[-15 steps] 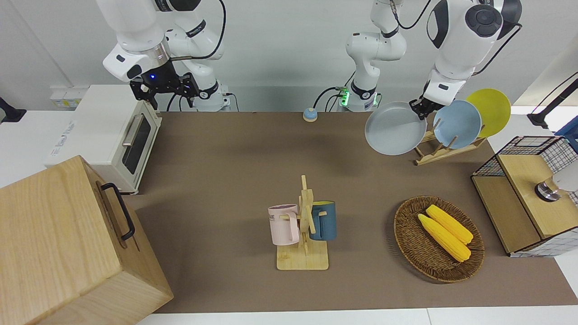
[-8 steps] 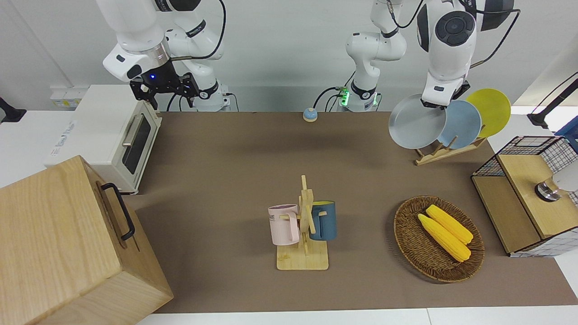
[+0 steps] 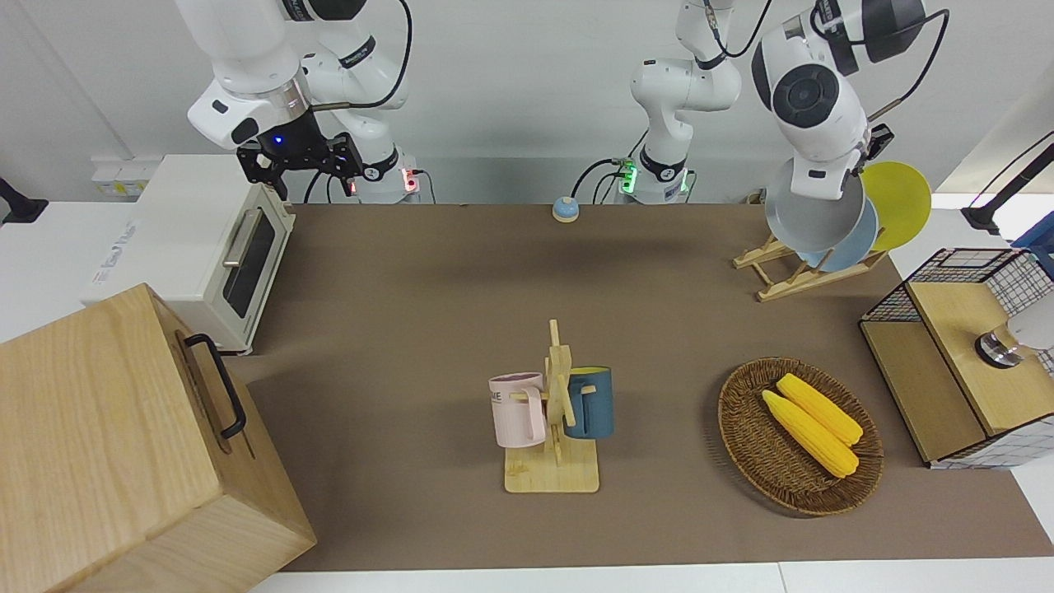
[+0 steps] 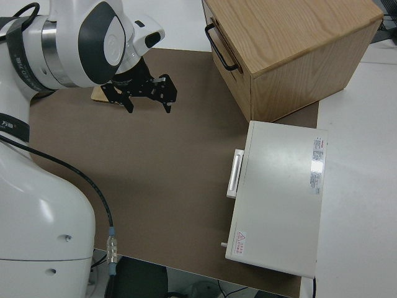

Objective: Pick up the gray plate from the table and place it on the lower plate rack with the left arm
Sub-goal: 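Lower the upright plate into the lower slot of the wooden rack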

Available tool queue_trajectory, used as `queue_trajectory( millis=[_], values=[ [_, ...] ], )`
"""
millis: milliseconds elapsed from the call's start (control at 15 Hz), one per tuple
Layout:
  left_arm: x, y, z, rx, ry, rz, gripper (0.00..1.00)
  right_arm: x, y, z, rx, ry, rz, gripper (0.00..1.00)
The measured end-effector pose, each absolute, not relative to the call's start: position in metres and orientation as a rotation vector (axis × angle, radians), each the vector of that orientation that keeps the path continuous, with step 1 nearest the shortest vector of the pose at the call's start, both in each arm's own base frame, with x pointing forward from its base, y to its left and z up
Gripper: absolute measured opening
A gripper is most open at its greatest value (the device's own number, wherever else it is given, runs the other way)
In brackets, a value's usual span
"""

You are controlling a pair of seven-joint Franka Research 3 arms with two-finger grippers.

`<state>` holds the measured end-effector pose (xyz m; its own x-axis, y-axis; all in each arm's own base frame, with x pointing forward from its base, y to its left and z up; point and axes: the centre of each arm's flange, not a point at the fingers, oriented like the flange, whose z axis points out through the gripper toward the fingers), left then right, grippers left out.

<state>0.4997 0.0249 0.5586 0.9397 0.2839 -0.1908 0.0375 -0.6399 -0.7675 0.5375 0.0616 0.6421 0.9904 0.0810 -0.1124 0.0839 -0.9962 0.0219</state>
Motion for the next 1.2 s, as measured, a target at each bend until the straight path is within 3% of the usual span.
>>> queue_trajectory(
  millis=[1200],
  values=[
    [0.484,0.020,0.410,-2.117,-0.334,0.282,0.04,0.537,0.062,0.642,3.108,0.129,-0.174,0.99]
  ],
)
